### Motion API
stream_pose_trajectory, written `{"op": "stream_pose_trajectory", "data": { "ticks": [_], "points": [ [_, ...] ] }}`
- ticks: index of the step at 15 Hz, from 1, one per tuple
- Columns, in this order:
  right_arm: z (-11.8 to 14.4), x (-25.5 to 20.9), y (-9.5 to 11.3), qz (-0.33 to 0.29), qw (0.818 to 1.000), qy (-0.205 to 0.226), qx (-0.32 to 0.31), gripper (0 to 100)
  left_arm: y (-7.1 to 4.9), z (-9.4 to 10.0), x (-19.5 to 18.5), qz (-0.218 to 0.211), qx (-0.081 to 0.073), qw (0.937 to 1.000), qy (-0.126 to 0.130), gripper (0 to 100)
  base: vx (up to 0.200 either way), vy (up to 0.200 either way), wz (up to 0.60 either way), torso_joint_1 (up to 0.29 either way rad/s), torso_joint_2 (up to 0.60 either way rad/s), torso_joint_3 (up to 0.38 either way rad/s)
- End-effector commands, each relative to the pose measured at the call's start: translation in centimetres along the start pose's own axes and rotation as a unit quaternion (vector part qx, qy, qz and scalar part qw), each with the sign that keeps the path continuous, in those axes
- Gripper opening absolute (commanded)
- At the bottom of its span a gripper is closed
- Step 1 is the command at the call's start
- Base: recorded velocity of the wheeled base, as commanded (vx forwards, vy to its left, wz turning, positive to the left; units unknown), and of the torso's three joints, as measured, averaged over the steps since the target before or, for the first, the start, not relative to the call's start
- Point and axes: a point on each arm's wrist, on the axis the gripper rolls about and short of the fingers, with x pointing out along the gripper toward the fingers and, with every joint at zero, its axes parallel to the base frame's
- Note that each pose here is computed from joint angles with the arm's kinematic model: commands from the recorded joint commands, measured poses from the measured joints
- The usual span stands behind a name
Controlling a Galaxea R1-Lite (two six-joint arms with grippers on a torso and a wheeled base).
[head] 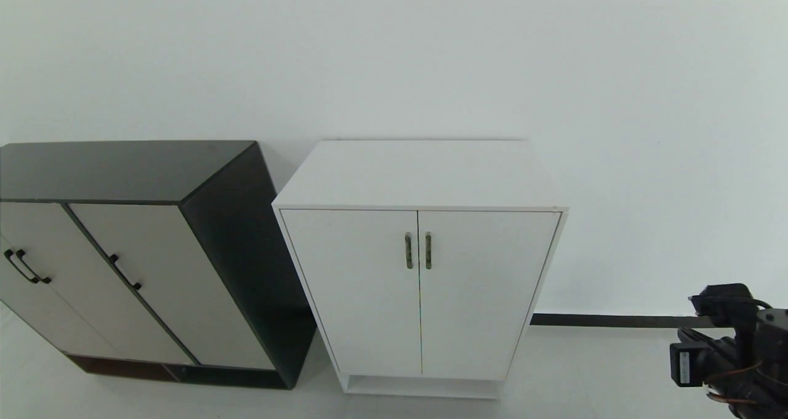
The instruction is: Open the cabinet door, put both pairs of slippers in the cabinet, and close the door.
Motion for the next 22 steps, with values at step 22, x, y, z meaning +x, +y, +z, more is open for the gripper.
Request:
{"op": "stream_pose_trajectory", "data": {
  "ticks": [22],
  "points": [
    [-7.6, -17.3, -6.4, 0.174, 0.976, -0.121, 0.051, 0, 0.0, 0.0, 0.0, -0.001, -0.002, 1.0000, 0.002, 0, 0.000, 0.000, 0.00, 0.000, 0.00, 0.000]
  ]
}}
